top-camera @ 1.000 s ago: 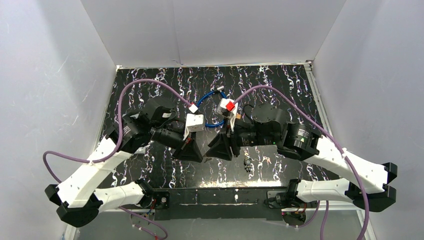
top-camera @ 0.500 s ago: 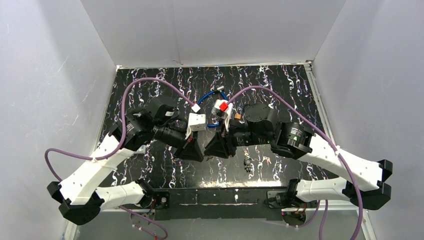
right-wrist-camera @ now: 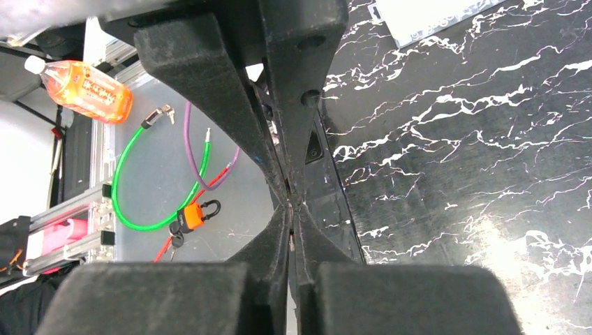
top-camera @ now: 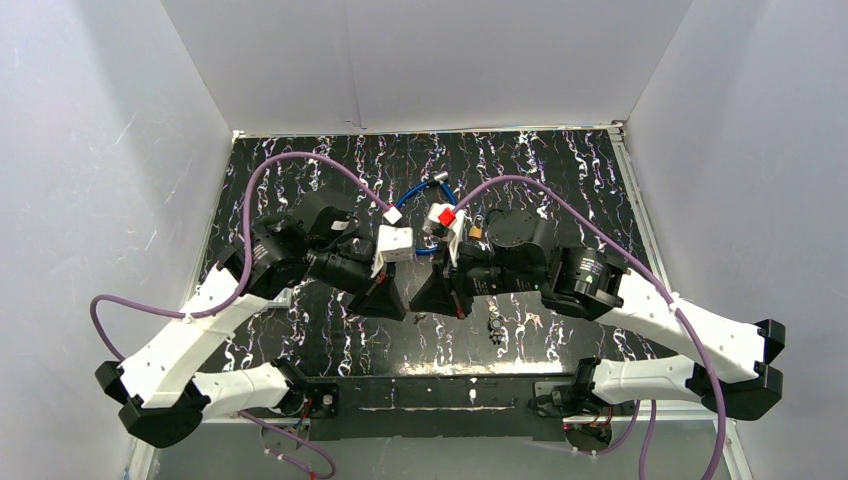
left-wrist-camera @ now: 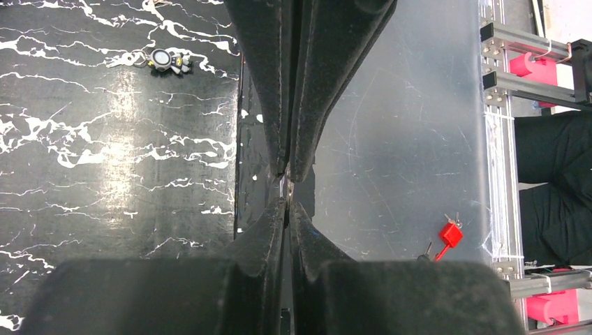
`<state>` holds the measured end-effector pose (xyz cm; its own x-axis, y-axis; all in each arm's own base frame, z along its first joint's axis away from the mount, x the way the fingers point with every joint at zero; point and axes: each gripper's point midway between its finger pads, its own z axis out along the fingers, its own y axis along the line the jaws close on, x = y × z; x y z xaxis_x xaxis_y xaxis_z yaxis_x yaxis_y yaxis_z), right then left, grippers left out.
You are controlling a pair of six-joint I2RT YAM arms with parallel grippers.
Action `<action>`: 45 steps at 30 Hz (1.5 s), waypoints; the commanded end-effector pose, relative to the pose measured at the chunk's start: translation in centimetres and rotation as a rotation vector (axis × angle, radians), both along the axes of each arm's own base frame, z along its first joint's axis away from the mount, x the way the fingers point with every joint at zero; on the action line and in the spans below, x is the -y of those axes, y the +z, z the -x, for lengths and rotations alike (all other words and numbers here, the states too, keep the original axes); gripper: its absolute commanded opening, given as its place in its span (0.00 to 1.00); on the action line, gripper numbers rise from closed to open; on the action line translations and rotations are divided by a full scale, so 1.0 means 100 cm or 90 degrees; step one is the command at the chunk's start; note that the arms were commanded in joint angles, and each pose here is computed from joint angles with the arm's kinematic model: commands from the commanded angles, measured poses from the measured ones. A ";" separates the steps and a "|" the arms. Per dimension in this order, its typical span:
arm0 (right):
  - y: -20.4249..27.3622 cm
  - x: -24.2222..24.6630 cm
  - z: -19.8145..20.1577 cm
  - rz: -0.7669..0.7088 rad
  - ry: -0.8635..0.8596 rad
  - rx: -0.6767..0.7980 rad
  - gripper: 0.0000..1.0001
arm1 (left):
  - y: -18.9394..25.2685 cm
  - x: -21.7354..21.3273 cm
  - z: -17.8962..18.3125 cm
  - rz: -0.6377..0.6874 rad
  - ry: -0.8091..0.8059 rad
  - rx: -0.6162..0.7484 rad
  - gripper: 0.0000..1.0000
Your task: Unlock with the key
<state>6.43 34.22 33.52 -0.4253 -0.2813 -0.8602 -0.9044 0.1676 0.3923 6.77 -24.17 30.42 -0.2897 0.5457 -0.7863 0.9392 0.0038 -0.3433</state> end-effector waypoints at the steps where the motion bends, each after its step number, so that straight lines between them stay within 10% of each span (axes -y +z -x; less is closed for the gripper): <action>1: -0.001 0.007 0.001 0.001 -0.002 0.006 0.01 | 0.015 -0.001 0.003 0.020 -0.010 0.023 0.00; 22: -0.008 0.003 0.000 -0.015 -0.026 -0.029 0.02 | 0.032 -0.001 -0.008 0.046 0.002 0.096 0.00; 31: -0.010 0.008 0.001 0.002 -0.025 -0.028 0.34 | 0.029 -0.005 -0.007 0.033 -0.006 0.099 0.00; 39: -0.010 0.007 -0.002 0.000 -0.031 -0.021 0.01 | 0.031 -0.003 -0.008 0.035 -0.008 0.102 0.00; 45: -0.009 0.007 -0.001 -0.007 -0.030 -0.024 0.01 | 0.029 -0.003 -0.010 0.034 -0.006 0.105 0.00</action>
